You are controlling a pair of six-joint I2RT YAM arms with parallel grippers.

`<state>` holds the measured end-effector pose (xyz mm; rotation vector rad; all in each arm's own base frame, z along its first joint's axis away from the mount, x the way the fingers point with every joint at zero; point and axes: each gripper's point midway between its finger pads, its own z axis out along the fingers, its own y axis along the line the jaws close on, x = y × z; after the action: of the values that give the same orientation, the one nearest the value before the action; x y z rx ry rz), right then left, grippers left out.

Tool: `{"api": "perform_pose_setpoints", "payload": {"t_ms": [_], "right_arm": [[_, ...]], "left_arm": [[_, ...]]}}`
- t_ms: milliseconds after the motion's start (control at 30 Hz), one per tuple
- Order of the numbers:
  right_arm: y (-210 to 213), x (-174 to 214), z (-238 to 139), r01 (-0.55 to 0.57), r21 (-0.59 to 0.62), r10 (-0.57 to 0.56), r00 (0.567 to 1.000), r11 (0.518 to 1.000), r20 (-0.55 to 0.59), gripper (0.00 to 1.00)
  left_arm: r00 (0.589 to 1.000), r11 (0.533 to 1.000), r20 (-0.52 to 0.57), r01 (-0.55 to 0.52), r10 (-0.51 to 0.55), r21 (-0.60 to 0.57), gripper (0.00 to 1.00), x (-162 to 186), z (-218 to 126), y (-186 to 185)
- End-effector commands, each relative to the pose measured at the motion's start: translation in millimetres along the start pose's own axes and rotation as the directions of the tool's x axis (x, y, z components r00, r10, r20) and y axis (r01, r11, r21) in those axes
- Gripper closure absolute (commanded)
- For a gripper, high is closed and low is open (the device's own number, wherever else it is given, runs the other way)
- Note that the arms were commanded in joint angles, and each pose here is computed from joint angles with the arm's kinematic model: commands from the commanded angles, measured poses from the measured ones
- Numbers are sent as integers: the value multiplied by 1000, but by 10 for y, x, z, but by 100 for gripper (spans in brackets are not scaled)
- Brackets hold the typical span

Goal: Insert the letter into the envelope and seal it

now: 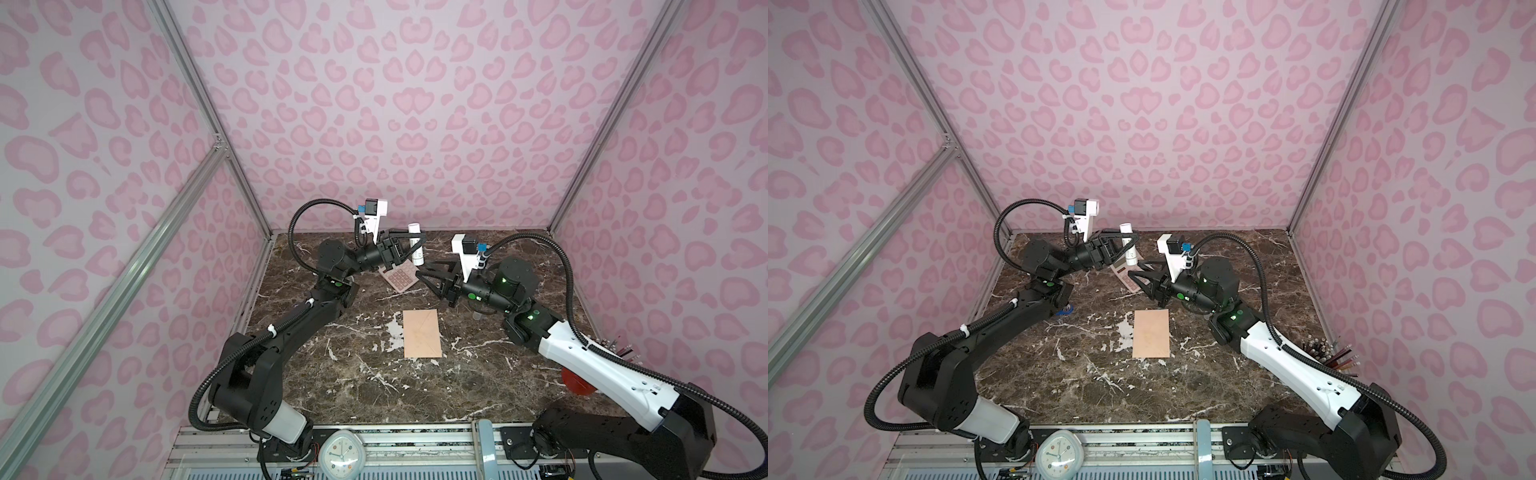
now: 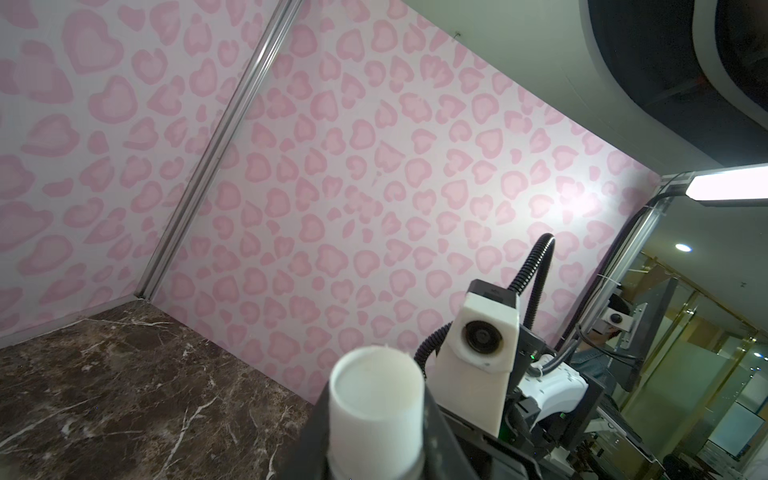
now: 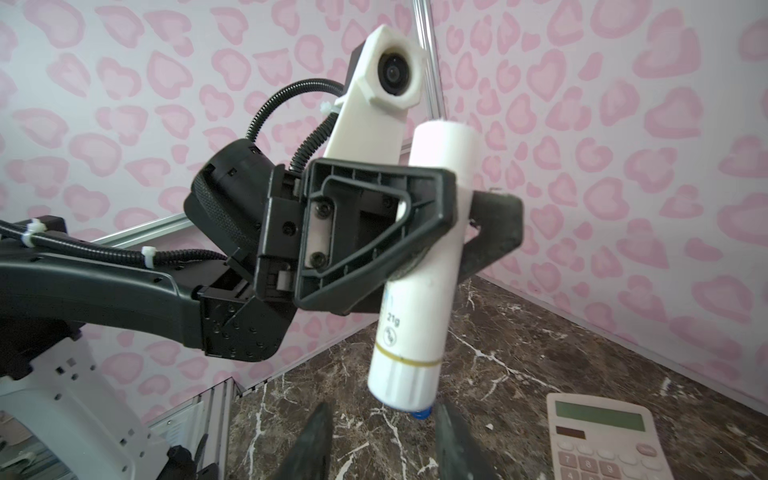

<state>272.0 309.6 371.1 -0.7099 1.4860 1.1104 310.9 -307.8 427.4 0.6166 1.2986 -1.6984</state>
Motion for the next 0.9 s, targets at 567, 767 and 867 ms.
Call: {"api": "perform_pose_setpoints", "payload": {"t_ms": [567,767,867], "right_arm": [[64,-110,58,-37,-71,39,999,997,28,63],[52,-96,60,-46,-68,47,999,997,26,68],[43,-82,63,-53,-64,55,998,997,22,72]], "left_arm": [[1000,994,-18,-21,23,105,96,17,59,-231],[999,994,-27,-17,19,106,96,47,67,-231],[999,995,-28,-18,21,101,96,52,67,-222]]}}
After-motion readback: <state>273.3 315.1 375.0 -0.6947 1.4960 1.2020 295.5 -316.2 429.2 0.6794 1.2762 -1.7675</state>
